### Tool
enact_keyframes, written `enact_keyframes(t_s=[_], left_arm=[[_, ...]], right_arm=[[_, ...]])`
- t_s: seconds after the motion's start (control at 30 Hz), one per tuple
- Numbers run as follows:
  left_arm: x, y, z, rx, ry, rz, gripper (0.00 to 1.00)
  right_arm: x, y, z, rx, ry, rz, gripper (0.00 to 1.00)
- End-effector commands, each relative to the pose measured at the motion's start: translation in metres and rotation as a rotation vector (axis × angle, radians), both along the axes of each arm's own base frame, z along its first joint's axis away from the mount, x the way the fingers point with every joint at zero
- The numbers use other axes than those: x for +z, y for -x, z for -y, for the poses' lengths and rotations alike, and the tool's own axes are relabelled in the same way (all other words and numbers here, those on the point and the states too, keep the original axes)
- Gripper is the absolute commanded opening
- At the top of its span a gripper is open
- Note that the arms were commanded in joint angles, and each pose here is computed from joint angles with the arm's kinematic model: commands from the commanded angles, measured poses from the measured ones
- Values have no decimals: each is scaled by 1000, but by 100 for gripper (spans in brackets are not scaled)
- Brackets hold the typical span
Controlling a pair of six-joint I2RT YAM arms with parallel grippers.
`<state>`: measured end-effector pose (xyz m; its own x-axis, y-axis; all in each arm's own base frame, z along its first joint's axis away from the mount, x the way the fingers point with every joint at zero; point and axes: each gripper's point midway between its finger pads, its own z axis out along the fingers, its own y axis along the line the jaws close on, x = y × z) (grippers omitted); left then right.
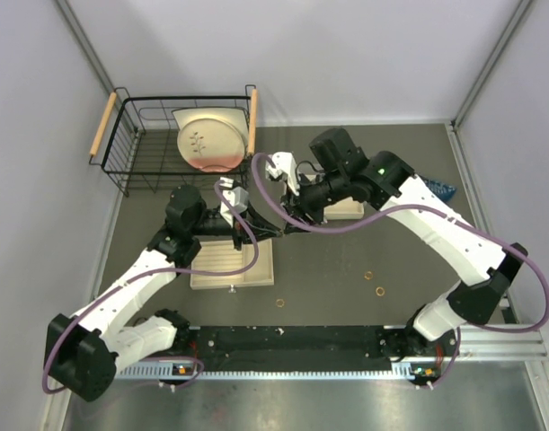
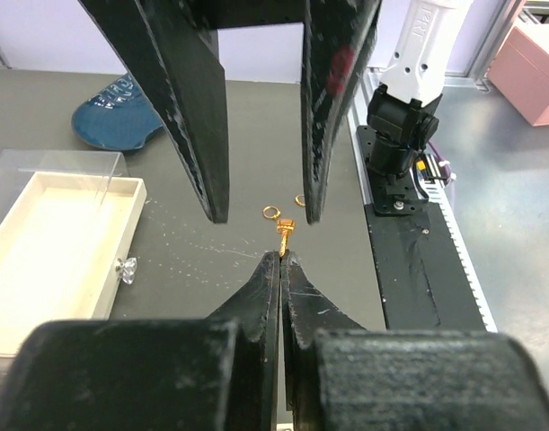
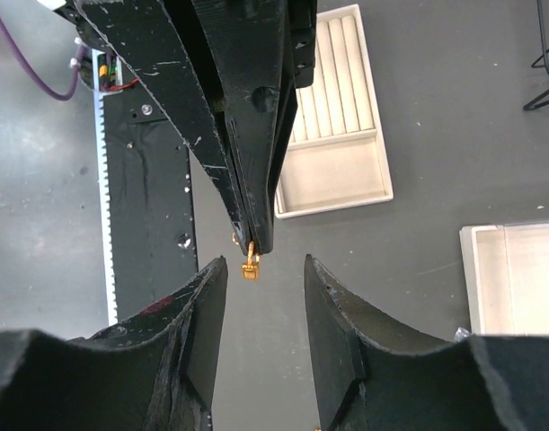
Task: Organize the mixed jewelry
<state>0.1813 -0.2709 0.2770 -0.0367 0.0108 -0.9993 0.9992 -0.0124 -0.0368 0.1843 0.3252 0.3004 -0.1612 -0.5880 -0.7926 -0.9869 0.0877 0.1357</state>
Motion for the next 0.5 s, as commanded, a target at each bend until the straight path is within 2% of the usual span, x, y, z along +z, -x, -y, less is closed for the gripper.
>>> enact_keyframes(t_s=[0.0,0.27,0.37,0.47], left_arm=[[21,-3,1,9,38,36,0],[20,0,1,8,43,27,0],[21,0,0,6,47,28,0],[23,1,0,4,51,28,0]], right_arm=[[3,-2,-7,-15,-4,61,40],[-3,-4,-9,-25,17,85,38],[-7,-5,-10,-22,26,86,32],[-10,-4,-11,-18,32,82,21]])
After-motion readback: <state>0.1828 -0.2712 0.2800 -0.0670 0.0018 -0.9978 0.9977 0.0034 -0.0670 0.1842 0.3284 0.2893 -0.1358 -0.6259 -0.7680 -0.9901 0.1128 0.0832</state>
